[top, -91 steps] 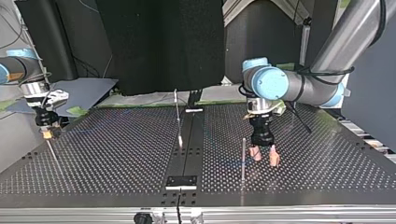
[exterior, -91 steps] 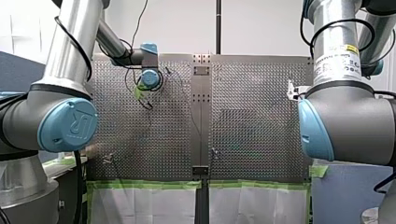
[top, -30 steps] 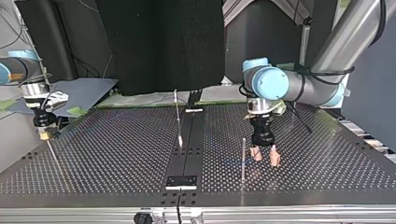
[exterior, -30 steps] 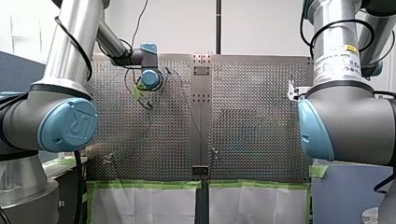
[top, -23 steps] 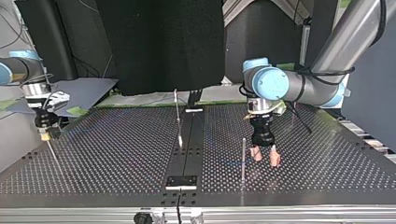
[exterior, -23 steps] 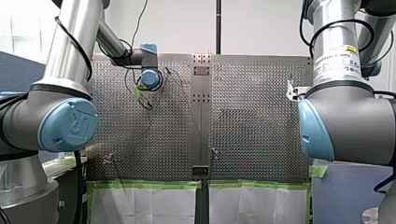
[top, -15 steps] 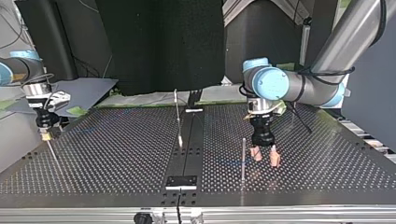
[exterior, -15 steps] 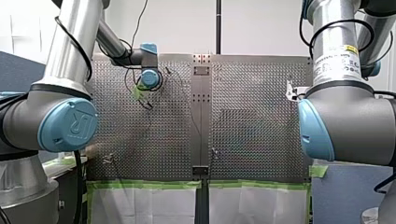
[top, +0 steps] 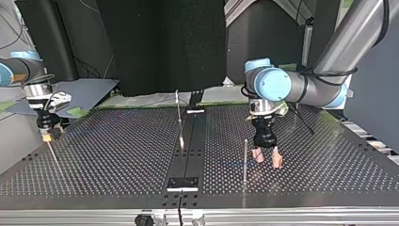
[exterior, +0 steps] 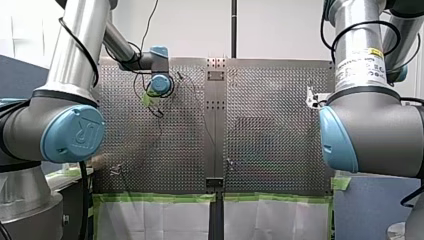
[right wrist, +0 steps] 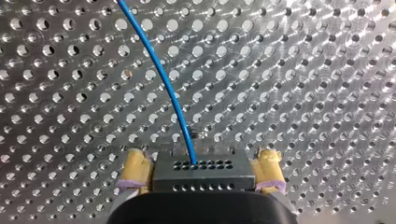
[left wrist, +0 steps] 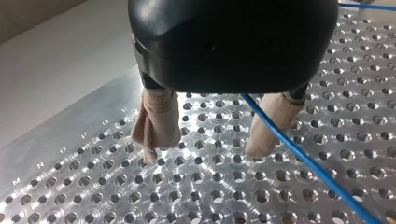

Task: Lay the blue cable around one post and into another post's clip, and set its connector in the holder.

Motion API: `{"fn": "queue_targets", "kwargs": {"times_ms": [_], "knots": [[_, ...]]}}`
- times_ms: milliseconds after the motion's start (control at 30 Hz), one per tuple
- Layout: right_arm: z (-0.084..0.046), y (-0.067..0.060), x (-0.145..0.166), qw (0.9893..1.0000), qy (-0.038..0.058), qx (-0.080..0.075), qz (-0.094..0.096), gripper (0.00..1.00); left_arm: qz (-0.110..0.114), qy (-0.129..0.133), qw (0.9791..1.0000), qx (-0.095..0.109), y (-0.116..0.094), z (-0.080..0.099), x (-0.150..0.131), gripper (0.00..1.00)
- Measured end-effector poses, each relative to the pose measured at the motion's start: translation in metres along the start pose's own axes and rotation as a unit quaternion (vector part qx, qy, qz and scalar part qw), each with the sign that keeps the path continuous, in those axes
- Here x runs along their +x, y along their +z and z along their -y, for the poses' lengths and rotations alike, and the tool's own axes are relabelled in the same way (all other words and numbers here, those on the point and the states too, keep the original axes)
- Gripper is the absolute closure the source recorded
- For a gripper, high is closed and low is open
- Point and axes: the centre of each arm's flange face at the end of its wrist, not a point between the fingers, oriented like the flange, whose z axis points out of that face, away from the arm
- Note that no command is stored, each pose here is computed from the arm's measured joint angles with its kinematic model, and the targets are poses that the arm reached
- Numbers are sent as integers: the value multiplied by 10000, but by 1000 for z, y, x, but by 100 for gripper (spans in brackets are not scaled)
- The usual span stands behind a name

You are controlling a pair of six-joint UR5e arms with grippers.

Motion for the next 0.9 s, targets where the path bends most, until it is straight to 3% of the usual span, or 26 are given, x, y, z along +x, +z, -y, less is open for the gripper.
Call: {"fn": "queue_targets", "kwargs": {"times_ms": [333,900], "knots": [[0,0,0,10000,9,-7,3,1,-36,36,9999,-153,-3,-4,0,2],[0,0,-1,10000,16,-9,6,1,30,-180,9987,-473,-8,-9,-4,2]]}}
